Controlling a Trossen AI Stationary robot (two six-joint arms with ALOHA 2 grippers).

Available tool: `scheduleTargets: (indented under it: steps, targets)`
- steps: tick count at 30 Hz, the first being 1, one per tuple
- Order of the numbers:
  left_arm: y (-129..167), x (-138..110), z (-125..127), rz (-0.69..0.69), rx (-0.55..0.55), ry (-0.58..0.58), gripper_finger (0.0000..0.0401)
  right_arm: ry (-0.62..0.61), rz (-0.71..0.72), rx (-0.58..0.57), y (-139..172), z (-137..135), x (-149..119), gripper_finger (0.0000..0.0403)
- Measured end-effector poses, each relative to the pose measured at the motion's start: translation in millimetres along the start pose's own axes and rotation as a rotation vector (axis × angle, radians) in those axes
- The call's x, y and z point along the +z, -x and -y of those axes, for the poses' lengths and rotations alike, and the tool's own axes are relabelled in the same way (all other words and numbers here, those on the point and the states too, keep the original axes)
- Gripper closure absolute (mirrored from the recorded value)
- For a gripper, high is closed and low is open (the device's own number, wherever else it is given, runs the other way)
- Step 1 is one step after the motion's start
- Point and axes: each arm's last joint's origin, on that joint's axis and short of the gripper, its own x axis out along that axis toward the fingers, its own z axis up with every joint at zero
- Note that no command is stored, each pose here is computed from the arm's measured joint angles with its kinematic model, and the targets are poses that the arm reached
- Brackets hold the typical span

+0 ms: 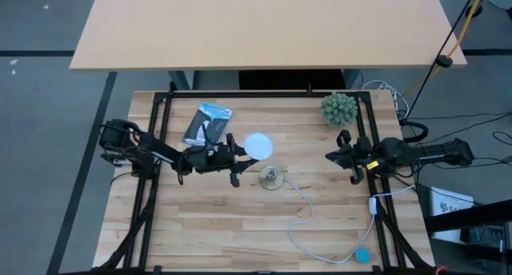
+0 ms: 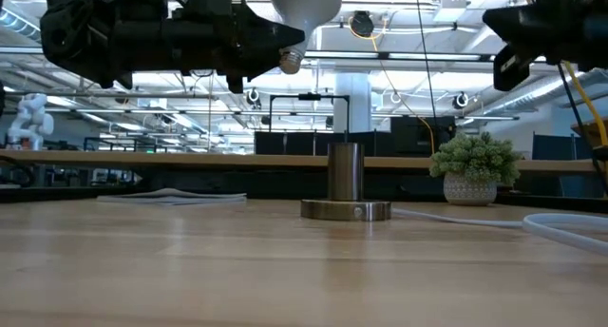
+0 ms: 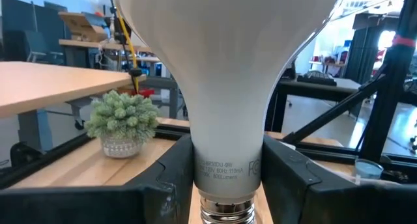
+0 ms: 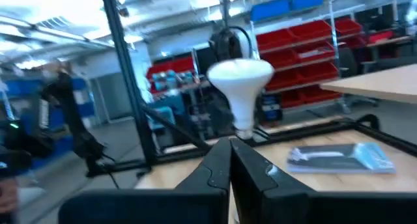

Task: Screw lightbulb
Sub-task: Insert the white lightbulb into the gold lamp

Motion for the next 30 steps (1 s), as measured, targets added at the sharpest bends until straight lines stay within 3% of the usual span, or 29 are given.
scheduleTargets:
  steps: [5,8,11,15,20,24,30]
  targets:
    - [0,0,0,-0.002,0.000,0.000,0.0262,-0.029,-0.073,0.014,-20,-10,17,0.0403]
    - [0,0,0,-0.003,0.001,-0.001,0.0262,0.030,-0.173,-0.003,-47,-18,37,0.0403]
    - [0,0,-1,-0.002,0.004,0.000,0.0262,0.108,-0.390,-0.097,-78,-22,47,0.0403]
    - [0,0,-1,-0.002,0.004,0.002,0.0261,0.171,-0.769,-0.245,-105,-19,36,0.0403]
    - [0,-2,-1,-0.021,0.005,0.046,0.0261,0.031,-1.110,-0.489,-107,-10,8,0.0403]
    - [-8,-5,0,-0.043,0.007,0.047,0.0261,-0.036,-1.087,-0.510,-109,-11,-11,0.0403]
    - [-42,-27,6,-0.083,-0.013,0.049,0.0261,-0.072,-0.734,-0.335,-107,-16,-43,0.0403]
